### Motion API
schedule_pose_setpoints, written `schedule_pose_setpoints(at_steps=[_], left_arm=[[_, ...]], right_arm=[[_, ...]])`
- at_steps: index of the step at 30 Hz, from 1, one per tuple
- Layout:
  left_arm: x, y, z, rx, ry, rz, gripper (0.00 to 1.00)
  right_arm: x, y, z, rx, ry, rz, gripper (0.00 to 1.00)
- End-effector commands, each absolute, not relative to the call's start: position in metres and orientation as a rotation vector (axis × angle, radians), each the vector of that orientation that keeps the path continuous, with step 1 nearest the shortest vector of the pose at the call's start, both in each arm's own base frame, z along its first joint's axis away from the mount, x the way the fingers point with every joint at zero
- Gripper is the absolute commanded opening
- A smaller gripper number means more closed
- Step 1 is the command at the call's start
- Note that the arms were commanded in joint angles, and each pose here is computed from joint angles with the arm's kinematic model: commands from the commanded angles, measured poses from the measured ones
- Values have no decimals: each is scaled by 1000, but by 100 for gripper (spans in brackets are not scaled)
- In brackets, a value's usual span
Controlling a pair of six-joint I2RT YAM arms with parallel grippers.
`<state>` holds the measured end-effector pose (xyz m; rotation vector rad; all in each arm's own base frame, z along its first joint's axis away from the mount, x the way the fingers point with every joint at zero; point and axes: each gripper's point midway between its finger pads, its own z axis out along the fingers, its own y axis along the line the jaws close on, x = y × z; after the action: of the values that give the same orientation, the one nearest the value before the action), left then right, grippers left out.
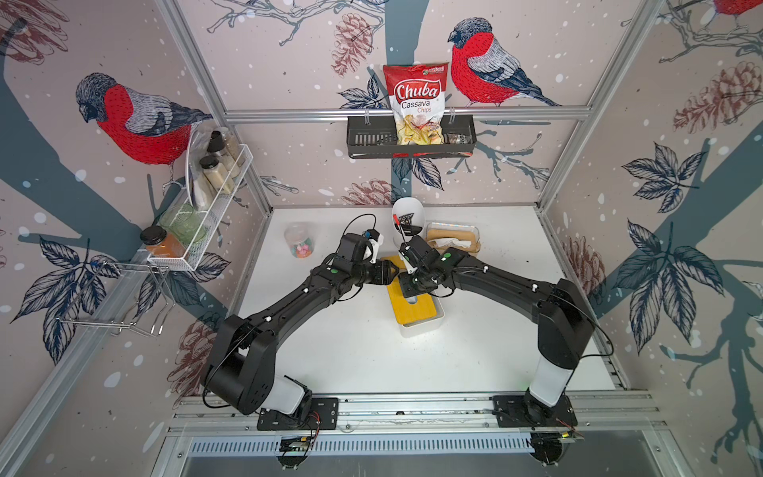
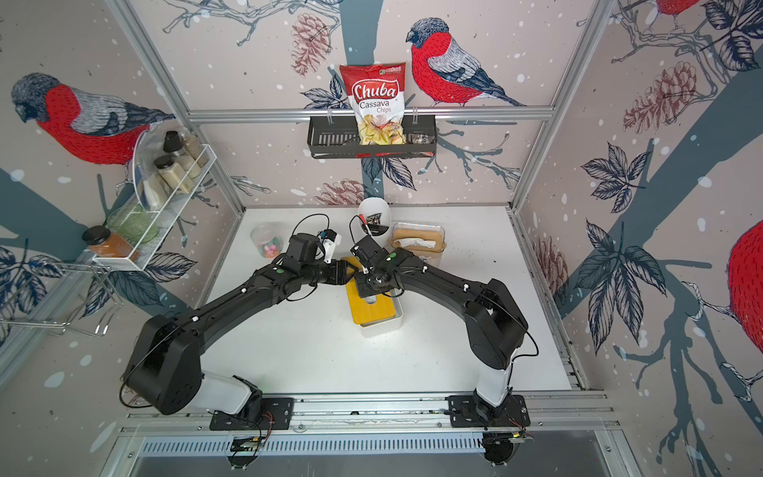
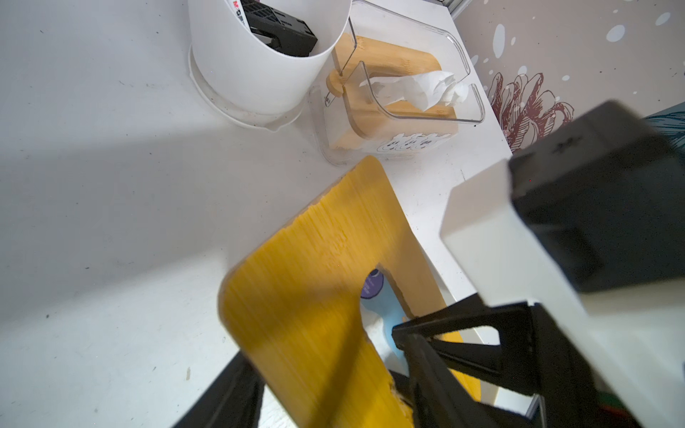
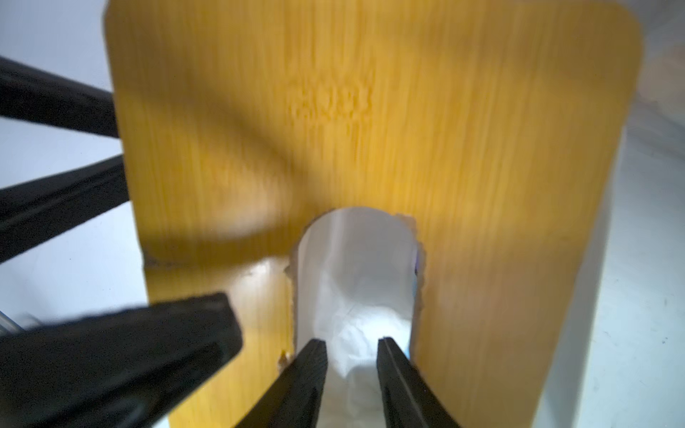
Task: Put the tissue paper into the tissue box
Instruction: Open the lid of the tissue box.
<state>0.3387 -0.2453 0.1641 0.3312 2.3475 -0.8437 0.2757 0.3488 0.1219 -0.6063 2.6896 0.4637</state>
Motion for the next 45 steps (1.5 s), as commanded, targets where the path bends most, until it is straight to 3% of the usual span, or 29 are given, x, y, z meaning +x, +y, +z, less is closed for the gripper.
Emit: schedule_pose_setpoints(at_steps=[1, 21, 36, 42, 45], left_arm=[[345, -252, 184, 355, 2268, -894, 62], [339, -258, 173, 325, 2326, -979, 60], [344, -248, 176, 261, 2326, -995, 76], [341, -249, 171, 205, 2336, -1107, 66], [338, -254, 169, 180, 2336, -1182, 56]], right_arm=[[269, 354, 123, -658, 2694, 494, 0], [270, 355, 116, -636, 2705, 509, 0], [271, 357, 118, -637, 2694, 518, 0], [273, 361, 124, -627, 2663, 554, 0], [275, 364, 130, -622, 2640, 580, 0]])
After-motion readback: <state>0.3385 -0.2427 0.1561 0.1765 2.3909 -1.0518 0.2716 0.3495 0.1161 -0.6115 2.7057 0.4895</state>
